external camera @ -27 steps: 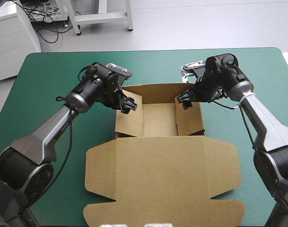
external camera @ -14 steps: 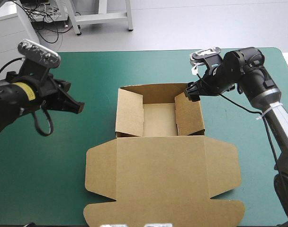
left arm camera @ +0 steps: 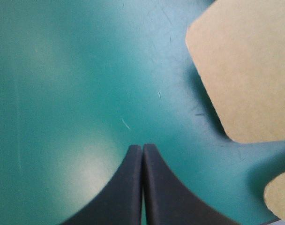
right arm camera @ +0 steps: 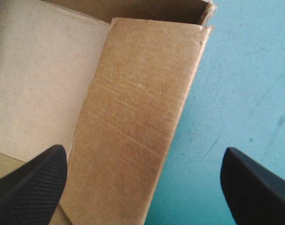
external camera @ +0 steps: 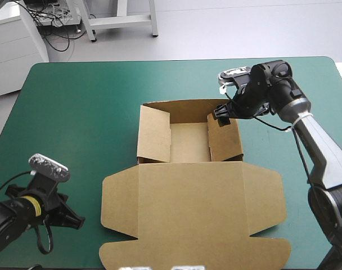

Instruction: Fold the box

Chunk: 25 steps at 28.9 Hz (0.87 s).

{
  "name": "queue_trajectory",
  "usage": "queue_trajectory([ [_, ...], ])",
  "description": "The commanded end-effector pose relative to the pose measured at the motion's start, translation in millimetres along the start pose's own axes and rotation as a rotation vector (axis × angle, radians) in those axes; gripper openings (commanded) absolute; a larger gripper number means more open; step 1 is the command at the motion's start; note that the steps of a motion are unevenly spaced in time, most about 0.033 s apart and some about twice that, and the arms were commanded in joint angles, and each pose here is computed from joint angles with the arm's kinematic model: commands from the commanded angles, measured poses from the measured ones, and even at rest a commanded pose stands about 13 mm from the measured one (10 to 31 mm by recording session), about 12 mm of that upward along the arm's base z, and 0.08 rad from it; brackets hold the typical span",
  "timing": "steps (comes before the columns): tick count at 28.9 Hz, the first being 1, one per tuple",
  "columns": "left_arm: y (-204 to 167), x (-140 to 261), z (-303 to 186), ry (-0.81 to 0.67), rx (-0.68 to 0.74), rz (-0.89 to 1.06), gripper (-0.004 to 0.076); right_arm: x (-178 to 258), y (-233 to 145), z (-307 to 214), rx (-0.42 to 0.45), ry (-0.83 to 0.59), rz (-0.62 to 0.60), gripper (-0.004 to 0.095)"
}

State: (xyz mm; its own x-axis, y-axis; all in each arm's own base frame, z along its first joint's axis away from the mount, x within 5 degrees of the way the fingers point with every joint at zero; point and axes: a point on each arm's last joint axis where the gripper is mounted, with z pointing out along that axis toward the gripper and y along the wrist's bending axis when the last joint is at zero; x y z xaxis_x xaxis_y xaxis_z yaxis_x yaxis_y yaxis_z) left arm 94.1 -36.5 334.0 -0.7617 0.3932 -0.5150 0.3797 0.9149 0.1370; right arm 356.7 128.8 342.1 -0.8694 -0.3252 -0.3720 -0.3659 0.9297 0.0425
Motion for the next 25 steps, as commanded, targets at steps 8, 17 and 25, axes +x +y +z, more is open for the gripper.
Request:
queue_trajectory([
  [8,-0.4,34.7,-7.7,-0.133,0.057,-0.083,-0.0032,-10.0,-5.9,45.2,0.004,0.076,0.017,0.0679],
  [17,-0.3,34.7,-8.9,-0.151,0.060,-0.087,-0.0032,-11.9,-6.6,53.3,0.007,0.075,0.045,-0.0020],
  [25,-0.6,31.9,-9.4,-0.182,0.064,-0.087,-0.0032,-13.2,-6.8,52.4,0.008,0.065,0.012,-0.0023],
])
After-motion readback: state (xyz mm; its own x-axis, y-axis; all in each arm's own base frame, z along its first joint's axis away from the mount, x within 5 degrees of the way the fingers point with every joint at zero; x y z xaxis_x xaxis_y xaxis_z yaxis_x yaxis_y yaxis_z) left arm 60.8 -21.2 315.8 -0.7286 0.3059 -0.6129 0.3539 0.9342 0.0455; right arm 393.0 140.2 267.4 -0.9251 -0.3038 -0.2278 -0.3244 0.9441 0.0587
